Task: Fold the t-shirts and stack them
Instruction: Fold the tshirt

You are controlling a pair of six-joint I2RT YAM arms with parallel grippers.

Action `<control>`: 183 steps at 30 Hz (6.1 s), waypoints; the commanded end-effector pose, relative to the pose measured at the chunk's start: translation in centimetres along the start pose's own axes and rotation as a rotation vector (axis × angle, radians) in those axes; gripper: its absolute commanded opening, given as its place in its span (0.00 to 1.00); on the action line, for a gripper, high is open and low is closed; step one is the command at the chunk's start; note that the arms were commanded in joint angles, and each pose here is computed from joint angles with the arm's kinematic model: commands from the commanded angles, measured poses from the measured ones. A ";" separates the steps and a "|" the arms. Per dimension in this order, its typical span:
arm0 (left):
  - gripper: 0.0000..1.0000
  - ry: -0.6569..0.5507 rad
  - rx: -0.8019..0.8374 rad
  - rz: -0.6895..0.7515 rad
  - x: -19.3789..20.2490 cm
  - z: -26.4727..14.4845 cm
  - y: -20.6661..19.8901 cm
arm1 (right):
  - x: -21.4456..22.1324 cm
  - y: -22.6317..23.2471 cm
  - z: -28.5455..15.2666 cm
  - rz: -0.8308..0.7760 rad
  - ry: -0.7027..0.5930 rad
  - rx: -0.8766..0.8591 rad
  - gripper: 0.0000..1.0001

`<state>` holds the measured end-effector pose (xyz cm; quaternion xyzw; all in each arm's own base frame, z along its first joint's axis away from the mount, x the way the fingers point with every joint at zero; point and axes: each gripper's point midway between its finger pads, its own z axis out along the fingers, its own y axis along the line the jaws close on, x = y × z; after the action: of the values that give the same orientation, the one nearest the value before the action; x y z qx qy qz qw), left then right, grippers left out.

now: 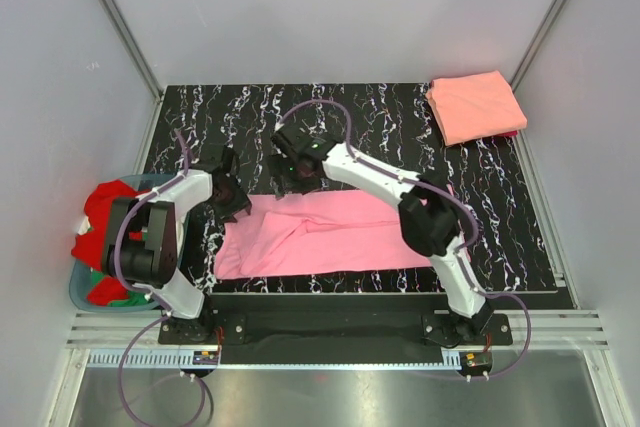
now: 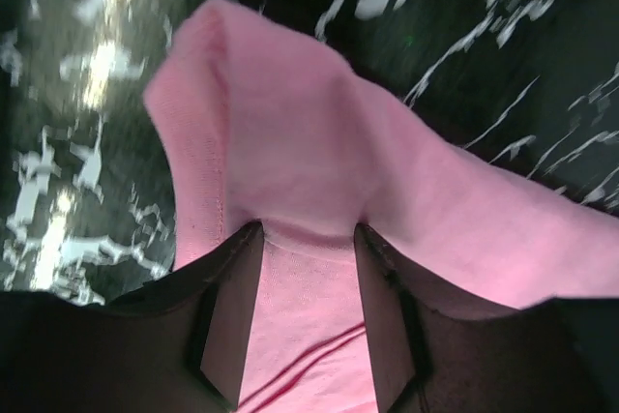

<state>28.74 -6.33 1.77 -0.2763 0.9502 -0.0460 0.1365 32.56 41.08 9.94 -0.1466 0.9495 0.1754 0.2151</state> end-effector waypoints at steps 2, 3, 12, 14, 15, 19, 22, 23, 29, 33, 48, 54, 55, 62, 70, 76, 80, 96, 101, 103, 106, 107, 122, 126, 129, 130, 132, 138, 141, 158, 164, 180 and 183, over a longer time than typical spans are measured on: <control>0.48 -0.040 0.036 -0.006 -2.4 2.0 -0.3 | 0.4 4.0 0.1 -0.146 0.035 -0.088 0.74; 0.48 -0.035 0.030 -0.010 -2.3 2.3 0.0 | 0.4 4.0 0.8 -0.148 0.038 -0.088 0.74; 0.48 -0.047 0.020 -0.008 -2.5 2.4 0.6 | 1.5 6.2 3.8 -0.187 0.065 -0.192 0.70; 0.48 -0.047 0.020 -0.008 -2.5 2.4 0.6 | 1.4 6.7 4.0 -0.198 0.065 -0.208 0.70; 0.48 -0.048 0.022 -0.007 -2.6 2.4 0.6 | 1.4 6.9 4.5 -0.208 0.067 -0.214 0.70; 0.48 -0.046 0.022 -0.007 -2.5 2.4 0.6 | 1.4 7.2 5.5 -0.226 0.073 -0.237 0.68; 0.48 -0.051 0.025 -0.005 -2.7 2.3 0.5 | 1.5 7.2 6.2 -0.238 0.071 -0.231 0.65; 0.48 -0.048 0.025 -0.005 -2.6 2.4 0.5 | 1.4 7.0 6.3 -0.235 0.068 -0.226 0.58; 0.47 -0.049 0.023 -0.004 -2.6 2.4 0.5 | 2.5 6.9 5.8 -0.245 0.081 -0.244 0.12; 0.45 -0.047 0.013 -0.002 -2.8 2.4 0.6 | 2.8 7.5 3.9 -0.282 0.049 -0.284 0.00; 0.41 -0.035 -0.026 0.004 -4.0 2.9 0.3 | 9.6 3.8 -0.8 -0.381 0.097 -0.280 0.09; 0.40 -0.035 -0.052 0.020 -5.2 3.1 -0.2 | 12.6 1.9 -0.7 -0.374 0.167 -0.224 0.41; 0.40 -0.034 -0.058 0.026 -5.4 3.0 -0.2 | 12.9 1.7 -1.0 -0.373 0.169 -0.216 0.50; 0.44 -0.079 -0.104 0.065 -7.7 1.2 -0.5 | 9.2 2.0 -6.9 -0.359 -0.002 -0.201 0.86; 0.71 -0.216 -0.055 0.125 -5.7 -5.8 -1.3 | 4.0 -4.6 -7.5 -0.192 -0.089 -0.011 0.95; 0.68 -0.148 0.068 0.124 -0.6 -4.7 -3.1 | 2.0 -13.8 -4.8 0.011 -0.046 0.157 0.83; 0.65 -0.086 0.069 0.152 1.4 -2.6 -4.2 | 3.8 -17.3 -1.7 0.073 0.070 0.262 0.78; 0.63 -0.020 0.030 0.231 -7.0 4.4 -14.0 | 18.3 -10.2 -1.2 0.357 0.306 0.148 0.79; 0.67 -0.110 0.377 0.425 -13.0 1.9 -29.5 | 17.9 -0.9 -3.7 0.246 0.322 -0.018 0.87; 0.79 -0.193 0.497 0.485 -14.0 -2.6 -32.7 | 15.1 -0.7 -6.0 0.222 0.243 0.000 0.93; 0.99 -0.302 0.614 0.494 -14.3 -8.4 -33.1 | 10.5 -4.2 -9.1 0.149 0.102 0.209 1.00; 0.99 -0.379 0.621 0.489 -15.5 -10.0 -33.0 | 10.1 -5.9 -10.0 0.118 0.102 0.286 1.00; 0.99 -0.375 0.380 0.375 -11.6 -17.7 -15.5 | -5.8 -7.3 -1.6 0.072 -0.020 0.125 0.74; 0.99 -0.423 0.418 0.348 -7.5 -20.3 -11.4 | -6.5 -5.9 1.9 0.115 0.010 0.037 0.66; 0.99 -0.402 0.441 0.359 -4.3 -19.7 -9.8 | -5.8 -5.3 4.9 0.157 0.047 -0.012 0.64; 0.99 -0.420 0.453 0.362 -3.4 -20.4 -9.1 | -5.3 -5.8 6.3 0.178 0.067 -0.009 0.64; 0.99 -0.432 0.479 0.382 -1.9 -21.5 -8.5 | -5.5 -5.9 7.3 0.200 0.074 -0.034 0.64; 0.99 -0.437 0.488 0.373 0.2 -21.9 -6.2 | -6.6 -11.8 11.4 0.313 0.080 0.019 0.62; 0.99 -0.428 0.499 0.360 1.1 -21.5 -5.5 | -8.6 -16.1 12.7 0.382 0.038 0.059 0.62; 0.99 -0.381 0.522 0.385 2.3 -18.9 -6.8 | -21.0 -28.4 12.9 0.685 -0.433 0.040 0.64; 0.99 -0.363 0.521 0.376 3.2 -18.4 -7.0 | -22.4 -25.9 11.1 0.585 -0.433 -0.072 0.83; 0.96 -0.158 0.602 0.366 10.5 -10.9 -9.1 | -12.4 -21.8 -16.1 0.517 -0.473 0.079 1.00; 0.92 -0.116 0.608 0.385 12.3 -9.2 -10.5 | -2.4 -22.1 -14.8 0.611 -0.324 0.093 0.97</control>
<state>20.17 -18.54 8.72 -0.0383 0.9388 -0.2313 0.2525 43.47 17.63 23.93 0.1443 0.8791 0.2386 0.3867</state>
